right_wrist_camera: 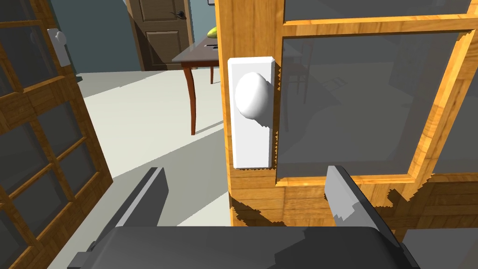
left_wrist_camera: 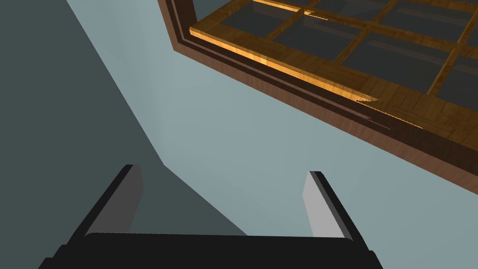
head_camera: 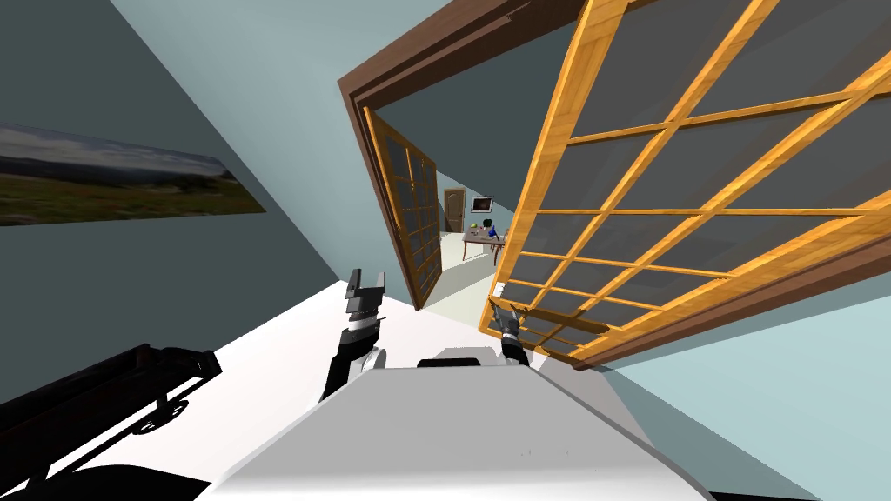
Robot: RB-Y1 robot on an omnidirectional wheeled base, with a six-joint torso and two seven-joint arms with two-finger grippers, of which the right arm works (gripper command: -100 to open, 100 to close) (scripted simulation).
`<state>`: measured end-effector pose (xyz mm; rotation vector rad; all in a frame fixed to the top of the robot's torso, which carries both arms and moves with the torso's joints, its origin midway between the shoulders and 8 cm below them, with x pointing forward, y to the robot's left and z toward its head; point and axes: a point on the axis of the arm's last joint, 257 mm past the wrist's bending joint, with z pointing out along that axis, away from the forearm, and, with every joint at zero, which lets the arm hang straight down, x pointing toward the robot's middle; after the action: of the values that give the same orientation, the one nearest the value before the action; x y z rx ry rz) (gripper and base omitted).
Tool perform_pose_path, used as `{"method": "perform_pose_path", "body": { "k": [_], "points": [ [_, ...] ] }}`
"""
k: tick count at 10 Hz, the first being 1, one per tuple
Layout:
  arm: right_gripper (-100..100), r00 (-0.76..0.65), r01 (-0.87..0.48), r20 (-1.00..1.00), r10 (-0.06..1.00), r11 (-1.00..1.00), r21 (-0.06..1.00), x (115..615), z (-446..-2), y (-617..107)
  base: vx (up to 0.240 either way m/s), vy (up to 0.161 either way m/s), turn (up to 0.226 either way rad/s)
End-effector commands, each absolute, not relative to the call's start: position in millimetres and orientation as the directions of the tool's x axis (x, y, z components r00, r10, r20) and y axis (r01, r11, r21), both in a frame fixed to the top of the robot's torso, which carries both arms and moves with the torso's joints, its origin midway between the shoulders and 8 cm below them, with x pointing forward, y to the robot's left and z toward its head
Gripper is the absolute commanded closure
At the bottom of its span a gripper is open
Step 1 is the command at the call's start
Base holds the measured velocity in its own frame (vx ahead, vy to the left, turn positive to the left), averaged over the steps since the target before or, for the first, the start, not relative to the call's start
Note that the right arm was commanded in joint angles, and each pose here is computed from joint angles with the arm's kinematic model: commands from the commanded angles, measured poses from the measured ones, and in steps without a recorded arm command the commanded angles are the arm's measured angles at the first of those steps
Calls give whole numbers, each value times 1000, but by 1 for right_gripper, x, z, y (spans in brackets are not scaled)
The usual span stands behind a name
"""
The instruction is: Push the door open
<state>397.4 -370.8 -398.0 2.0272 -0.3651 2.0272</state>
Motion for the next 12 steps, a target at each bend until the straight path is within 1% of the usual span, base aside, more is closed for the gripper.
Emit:
{"method": "perform_pose_path", "body": {
  "k": [1,6,9,12],
  "points": [
    [-100,0,-353,1000,0,-936,0,398,-398,-372,105,-37,1],
    [-100,1,-362,1000,0,-932,0,400,-398,-377,154,-54,-5],
    [-100,1,-367,1000,-1,-930,0,401,-398,-379,117,-46,-24],
    [-100,1,-369,1000,-1,-929,0,401,-398,-380,94,-28,19]
  ]
}}
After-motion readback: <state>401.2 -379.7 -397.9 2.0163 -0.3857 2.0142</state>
